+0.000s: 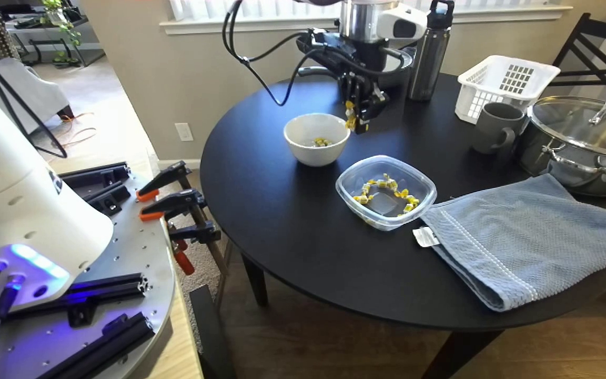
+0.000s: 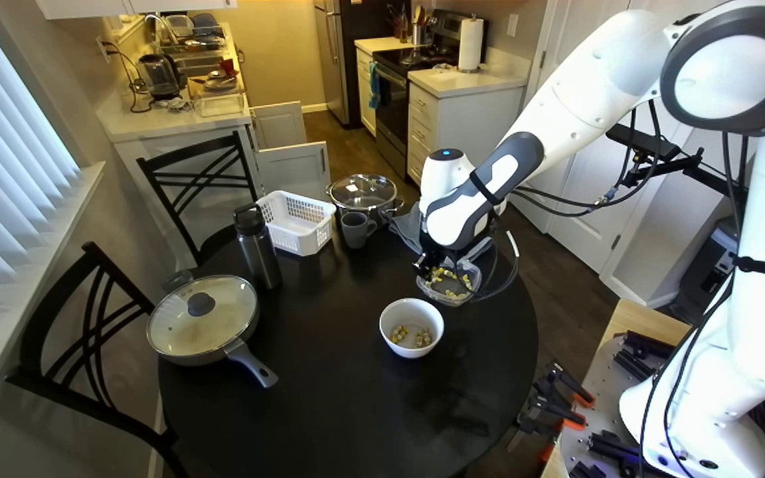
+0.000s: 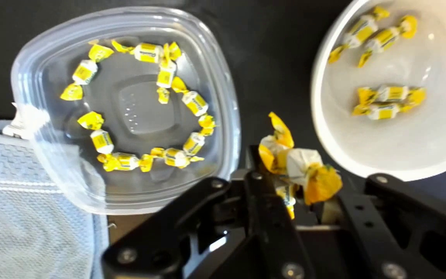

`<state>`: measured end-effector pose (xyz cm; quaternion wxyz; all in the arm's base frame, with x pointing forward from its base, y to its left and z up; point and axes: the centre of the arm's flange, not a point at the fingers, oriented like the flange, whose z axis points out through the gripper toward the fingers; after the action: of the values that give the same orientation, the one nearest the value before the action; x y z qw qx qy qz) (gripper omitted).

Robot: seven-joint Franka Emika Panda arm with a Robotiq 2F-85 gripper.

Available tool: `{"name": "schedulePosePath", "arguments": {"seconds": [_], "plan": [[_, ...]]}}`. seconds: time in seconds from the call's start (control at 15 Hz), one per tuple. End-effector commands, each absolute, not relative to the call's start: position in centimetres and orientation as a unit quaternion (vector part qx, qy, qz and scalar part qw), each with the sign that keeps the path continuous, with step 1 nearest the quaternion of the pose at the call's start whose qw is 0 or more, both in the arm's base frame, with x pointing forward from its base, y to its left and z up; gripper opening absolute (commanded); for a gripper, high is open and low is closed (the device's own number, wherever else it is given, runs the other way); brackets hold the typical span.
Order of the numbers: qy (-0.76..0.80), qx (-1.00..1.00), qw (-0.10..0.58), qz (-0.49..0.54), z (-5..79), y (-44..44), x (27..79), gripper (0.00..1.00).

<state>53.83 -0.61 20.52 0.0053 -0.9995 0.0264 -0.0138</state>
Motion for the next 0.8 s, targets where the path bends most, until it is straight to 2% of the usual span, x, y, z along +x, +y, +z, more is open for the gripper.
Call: {"name": "schedulePosePath", "arguments": {"seconds": [0.0, 0.4, 0.47, 0.53, 0.73], "plan": [[-0.044, -0.999, 0.024, -0.004, 23.3, 2.8, 51.2, 0.05], [-0.101, -0.994, 0.032, 0.0, 23.5, 7.1, 50.1, 0.05], [-0.106, -0.994, 0.032, 0.001, 23.5, 7.4, 50.0, 0.44], [-0.109, -0.994, 0.03, 0.001, 23.3, 7.7, 49.9, 0.44], [-0.113, -0.993, 0.035, 0.005, 23.0, 7.9, 49.7, 0.63]]}}
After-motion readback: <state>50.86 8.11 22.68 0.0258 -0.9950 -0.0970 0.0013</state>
